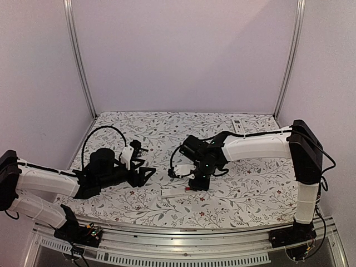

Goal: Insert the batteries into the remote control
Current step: Place the battery in the battery compartment, then load the battery into the battery compartment.

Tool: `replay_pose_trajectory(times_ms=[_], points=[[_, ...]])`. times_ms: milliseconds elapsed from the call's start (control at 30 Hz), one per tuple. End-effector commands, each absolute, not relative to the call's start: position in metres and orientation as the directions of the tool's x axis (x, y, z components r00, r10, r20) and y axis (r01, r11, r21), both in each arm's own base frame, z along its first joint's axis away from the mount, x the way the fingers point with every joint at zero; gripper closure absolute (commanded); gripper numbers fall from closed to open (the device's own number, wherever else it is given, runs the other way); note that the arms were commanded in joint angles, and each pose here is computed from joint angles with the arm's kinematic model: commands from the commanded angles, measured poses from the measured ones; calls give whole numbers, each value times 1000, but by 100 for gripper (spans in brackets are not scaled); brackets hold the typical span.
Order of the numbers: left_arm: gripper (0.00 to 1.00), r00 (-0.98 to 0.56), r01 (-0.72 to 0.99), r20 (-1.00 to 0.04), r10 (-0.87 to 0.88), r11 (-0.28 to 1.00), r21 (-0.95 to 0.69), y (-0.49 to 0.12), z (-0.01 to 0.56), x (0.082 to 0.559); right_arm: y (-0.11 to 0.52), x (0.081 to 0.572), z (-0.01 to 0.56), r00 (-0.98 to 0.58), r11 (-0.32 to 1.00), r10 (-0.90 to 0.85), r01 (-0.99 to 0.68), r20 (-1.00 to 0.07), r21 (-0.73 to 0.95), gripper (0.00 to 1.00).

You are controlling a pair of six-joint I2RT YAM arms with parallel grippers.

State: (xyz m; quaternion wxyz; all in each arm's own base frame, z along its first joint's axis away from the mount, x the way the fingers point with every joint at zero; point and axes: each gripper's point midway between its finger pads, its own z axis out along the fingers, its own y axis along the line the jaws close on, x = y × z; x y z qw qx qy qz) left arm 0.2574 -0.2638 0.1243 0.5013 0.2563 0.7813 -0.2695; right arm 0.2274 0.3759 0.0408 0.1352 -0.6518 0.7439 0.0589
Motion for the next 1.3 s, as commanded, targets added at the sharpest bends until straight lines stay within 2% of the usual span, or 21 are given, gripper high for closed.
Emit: replay_pose_trajectory(times_ms=[0, 300, 433, 733, 1267], points=[[30, -356, 676, -925, 132, 720, -157, -262, 125, 259, 379, 226, 47, -97, 128, -954, -987, -284, -92, 77], [30, -374, 662, -922, 101, 726, -189, -257, 126, 258, 403, 223, 72, -60, 94, -914, -993, -400, -66, 72], [29, -382, 649, -921, 78, 732, -207, -252, 127, 256, 413, 218, 76, -22, 48, -897, -998, -442, -48, 75], [29, -386, 633, -919, 81, 748, -200, -246, 125, 256, 411, 218, 48, -21, 36, -916, -999, -401, -31, 90], [29, -385, 633, -919, 87, 750, -194, -246, 126, 257, 388, 217, 25, -23, 43, -941, -998, -338, -52, 95]])
